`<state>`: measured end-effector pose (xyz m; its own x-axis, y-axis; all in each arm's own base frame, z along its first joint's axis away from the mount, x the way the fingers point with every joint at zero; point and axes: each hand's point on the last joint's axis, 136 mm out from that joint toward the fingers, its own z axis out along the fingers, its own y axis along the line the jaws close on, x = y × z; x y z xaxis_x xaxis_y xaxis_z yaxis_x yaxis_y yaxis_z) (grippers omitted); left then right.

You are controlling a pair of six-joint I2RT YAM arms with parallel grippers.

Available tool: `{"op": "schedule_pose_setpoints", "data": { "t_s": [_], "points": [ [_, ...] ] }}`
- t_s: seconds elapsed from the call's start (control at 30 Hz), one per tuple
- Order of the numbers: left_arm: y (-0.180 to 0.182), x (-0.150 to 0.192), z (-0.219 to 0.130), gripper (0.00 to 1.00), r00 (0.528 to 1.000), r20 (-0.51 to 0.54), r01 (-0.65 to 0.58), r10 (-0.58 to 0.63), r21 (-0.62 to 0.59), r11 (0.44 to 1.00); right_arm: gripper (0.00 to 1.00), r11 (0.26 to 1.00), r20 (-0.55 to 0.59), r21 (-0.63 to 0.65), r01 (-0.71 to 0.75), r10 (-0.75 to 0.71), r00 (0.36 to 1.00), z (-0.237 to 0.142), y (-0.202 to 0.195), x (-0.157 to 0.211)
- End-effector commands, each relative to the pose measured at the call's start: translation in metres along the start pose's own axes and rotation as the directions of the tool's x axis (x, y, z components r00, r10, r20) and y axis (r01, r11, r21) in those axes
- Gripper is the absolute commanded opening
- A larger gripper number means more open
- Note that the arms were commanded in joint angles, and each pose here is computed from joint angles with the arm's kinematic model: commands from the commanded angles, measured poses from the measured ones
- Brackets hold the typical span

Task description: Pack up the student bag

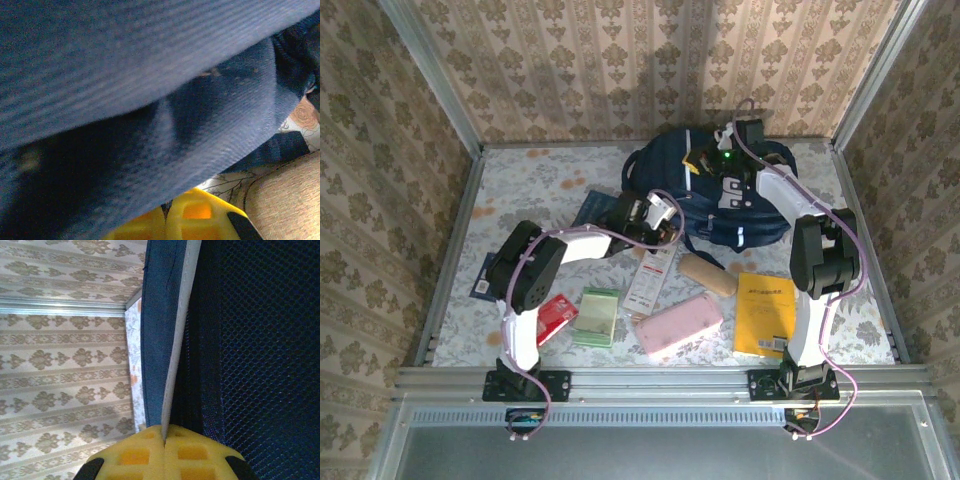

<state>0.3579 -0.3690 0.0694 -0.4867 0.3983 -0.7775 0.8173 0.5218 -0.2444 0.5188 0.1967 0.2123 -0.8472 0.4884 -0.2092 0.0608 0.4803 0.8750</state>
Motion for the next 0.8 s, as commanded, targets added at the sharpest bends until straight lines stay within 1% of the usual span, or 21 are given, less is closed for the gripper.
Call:
{"op": "schedule_pose_setpoints", "data": {
  "t_s": [0.0,0.13,0.27,0.63,0.77],
  "points": [
    [0.022,-0.017,-0.022,0.0,1.0,0.027,0.0,0.002,-0.081,0.997,0.0,0.992,0.006,-0.006,0.127,-0.127,0.992,-0.008,0.028,-0.001],
    [0.027,-0.021,-0.034,0.0,0.999,0.034,0.015,-0.012,-0.098,0.995,0.0,0.984,-0.009,0.046,0.173,-0.173,0.985,-0.006,0.023,0.005],
    [0.03,-0.022,-0.042,0.0,1.0,0.017,0.018,-0.016,-0.118,0.993,0.0,0.968,-0.034,0.111,0.225,-0.223,0.974,0.0,0.016,0.011],
    [0.064,-0.015,-0.065,0.0,0.994,-0.008,0.107,-0.111,-0.196,0.975,0.0,0.935,-0.075,0.16,0.316,-0.308,0.948,0.003,0.02,0.023],
    [0.073,-0.017,-0.077,0.0,0.991,0.0,0.13,-0.133,-0.224,0.966,0.0,0.92,-0.088,0.185,0.345,-0.334,0.938,0.004,0.019,0.026]
  ]
}}
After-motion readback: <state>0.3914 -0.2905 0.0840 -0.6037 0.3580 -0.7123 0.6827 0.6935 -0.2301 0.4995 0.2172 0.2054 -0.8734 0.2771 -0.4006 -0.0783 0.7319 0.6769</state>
